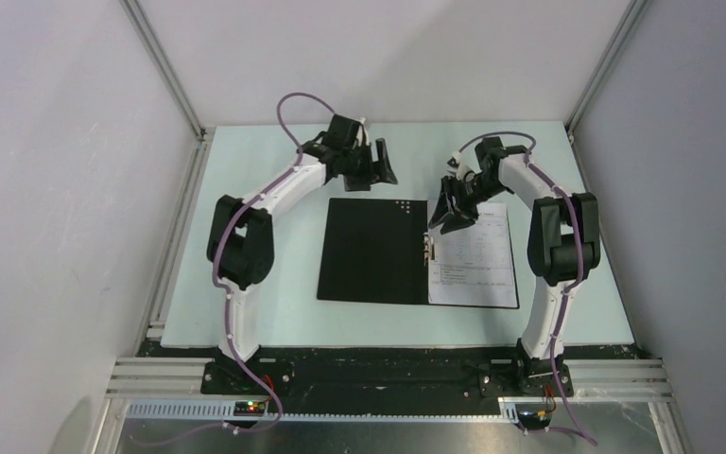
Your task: Put the files into the folder
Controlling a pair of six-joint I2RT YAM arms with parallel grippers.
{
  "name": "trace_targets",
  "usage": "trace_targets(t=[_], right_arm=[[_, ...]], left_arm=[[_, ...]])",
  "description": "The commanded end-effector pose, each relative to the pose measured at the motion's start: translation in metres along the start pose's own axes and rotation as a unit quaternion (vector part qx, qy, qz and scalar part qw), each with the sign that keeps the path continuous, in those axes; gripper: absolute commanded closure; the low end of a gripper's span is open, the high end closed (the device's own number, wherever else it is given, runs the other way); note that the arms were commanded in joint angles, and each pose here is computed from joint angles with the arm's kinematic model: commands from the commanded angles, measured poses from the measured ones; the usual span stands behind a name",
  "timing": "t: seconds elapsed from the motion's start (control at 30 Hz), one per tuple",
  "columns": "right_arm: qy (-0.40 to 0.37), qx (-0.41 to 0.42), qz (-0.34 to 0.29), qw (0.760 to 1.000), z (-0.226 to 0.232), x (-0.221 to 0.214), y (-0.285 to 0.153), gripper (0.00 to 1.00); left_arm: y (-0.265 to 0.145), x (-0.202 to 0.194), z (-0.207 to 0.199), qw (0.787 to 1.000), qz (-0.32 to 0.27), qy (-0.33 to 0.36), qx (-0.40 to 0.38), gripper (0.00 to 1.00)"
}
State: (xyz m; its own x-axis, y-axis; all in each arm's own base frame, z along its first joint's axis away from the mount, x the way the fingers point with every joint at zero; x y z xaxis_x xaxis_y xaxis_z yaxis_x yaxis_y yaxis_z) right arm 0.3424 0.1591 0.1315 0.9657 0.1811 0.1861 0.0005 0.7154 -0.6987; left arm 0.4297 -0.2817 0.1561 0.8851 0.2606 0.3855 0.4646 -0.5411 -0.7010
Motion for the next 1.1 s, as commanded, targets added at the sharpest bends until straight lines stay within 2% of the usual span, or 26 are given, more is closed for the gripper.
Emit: trace_targets(t=[0.0,0.2,0.4,0.77,1.07], right_arm=[[0.021,0.011,0.003,1.0,0.012,-0.007,0.004,0.5],[0.037,0.024,0.003,0.999,0.01,-0.006,0.007,0.53],[0.043,0.018,-0.001,0.999,0.003,-0.01,0.007,0.55],[0.043,0.007,-0.004,0.999,0.0,-0.012,0.006,0.6],[0.048,0.005,-0.003,0.999,-0.003,-0.016,0.006,0.6]], left_arm=[[0.027,-0.023,-0.014,0.999,0.029,-0.034,-0.004,0.17],[0.047,-0.054,-0.02,0.995,0.083,-0.057,-0.022,0.25],[0.066,-0.076,-0.031,0.992,0.106,-0.059,-0.025,0.43],[0.094,-0.104,-0.04,0.99,0.127,-0.057,-0.02,0.5],[0.105,-0.116,-0.039,0.99,0.133,-0.051,-0.011,0.66]])
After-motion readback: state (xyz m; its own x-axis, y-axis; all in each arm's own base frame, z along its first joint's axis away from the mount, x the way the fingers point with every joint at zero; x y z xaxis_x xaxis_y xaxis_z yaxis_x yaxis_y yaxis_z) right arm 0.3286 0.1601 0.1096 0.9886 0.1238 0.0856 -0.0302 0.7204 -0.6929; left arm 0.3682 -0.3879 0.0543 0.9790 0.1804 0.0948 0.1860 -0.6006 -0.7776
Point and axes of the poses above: each gripper's point midway between its finger pads, its own y axis out along the fingers, its own z axis along the line the jaws close on, x = y × z, the point moved 3 cm from there along -y, back along the fingers, and after that the axes turned 9 degrees about -y, right-handed, at the moved point
